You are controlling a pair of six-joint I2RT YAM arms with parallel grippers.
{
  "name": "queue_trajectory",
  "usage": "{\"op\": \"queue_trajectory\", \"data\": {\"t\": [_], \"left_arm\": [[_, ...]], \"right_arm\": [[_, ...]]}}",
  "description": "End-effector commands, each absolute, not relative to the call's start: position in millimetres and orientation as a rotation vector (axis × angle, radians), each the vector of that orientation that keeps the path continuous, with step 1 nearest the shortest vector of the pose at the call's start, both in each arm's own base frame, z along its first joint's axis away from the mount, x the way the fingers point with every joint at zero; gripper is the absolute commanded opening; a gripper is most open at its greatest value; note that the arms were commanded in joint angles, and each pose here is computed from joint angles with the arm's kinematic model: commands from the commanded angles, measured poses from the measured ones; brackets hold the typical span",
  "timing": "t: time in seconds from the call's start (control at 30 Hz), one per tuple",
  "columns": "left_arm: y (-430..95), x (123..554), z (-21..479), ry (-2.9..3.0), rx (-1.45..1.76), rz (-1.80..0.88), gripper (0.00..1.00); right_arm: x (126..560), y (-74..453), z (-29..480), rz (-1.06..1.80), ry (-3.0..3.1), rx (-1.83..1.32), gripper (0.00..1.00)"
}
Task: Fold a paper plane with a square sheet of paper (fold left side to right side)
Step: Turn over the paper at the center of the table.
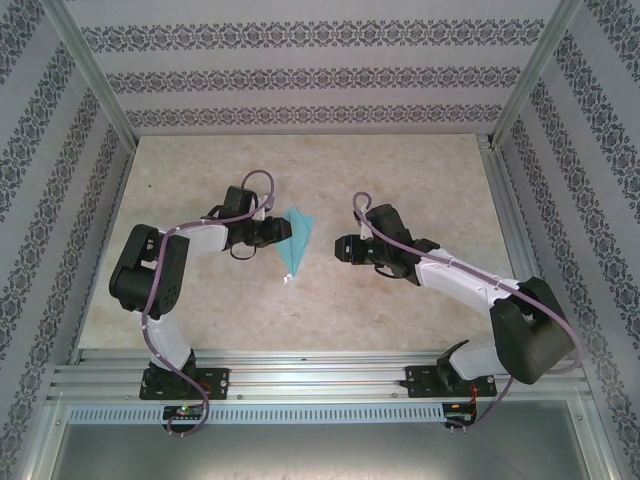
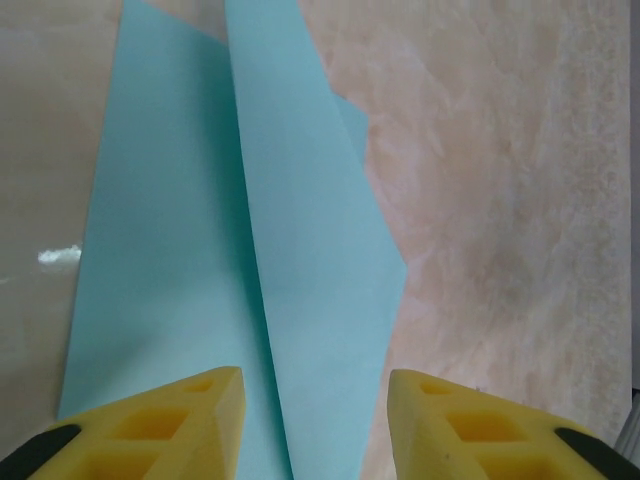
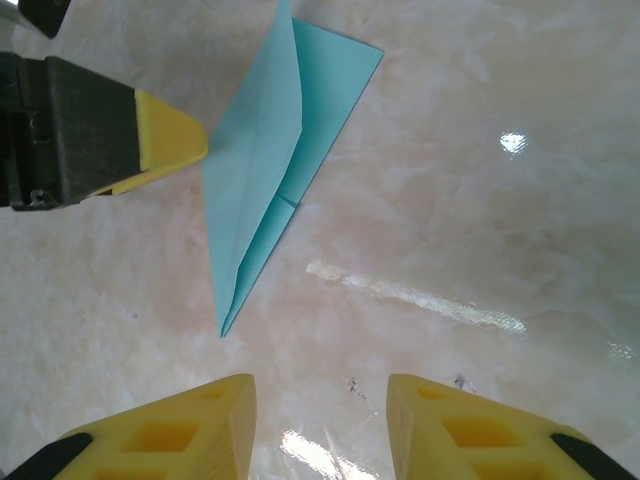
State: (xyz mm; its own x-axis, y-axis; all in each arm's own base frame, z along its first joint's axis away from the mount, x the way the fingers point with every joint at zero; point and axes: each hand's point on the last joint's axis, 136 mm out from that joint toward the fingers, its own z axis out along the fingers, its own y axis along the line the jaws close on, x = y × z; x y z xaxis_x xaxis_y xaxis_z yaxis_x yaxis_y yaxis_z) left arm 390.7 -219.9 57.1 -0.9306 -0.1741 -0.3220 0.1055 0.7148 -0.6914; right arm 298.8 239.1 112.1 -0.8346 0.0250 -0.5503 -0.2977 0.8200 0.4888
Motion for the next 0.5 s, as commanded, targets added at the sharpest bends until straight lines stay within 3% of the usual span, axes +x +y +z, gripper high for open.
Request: {"op": "queue_trajectory", "data": {"t": [0.0,0.47], "left_arm": [[-224,415,64,2.515,-0.005,-1.002,0.43],[-232,445,37,2.582,0.018,-0.966,0.43]], "right_arm": [[303,241,125,0.838,2.386,-0.183,0.4],[302,237,121,0.853,2.4,-0.175,0.4]]}}
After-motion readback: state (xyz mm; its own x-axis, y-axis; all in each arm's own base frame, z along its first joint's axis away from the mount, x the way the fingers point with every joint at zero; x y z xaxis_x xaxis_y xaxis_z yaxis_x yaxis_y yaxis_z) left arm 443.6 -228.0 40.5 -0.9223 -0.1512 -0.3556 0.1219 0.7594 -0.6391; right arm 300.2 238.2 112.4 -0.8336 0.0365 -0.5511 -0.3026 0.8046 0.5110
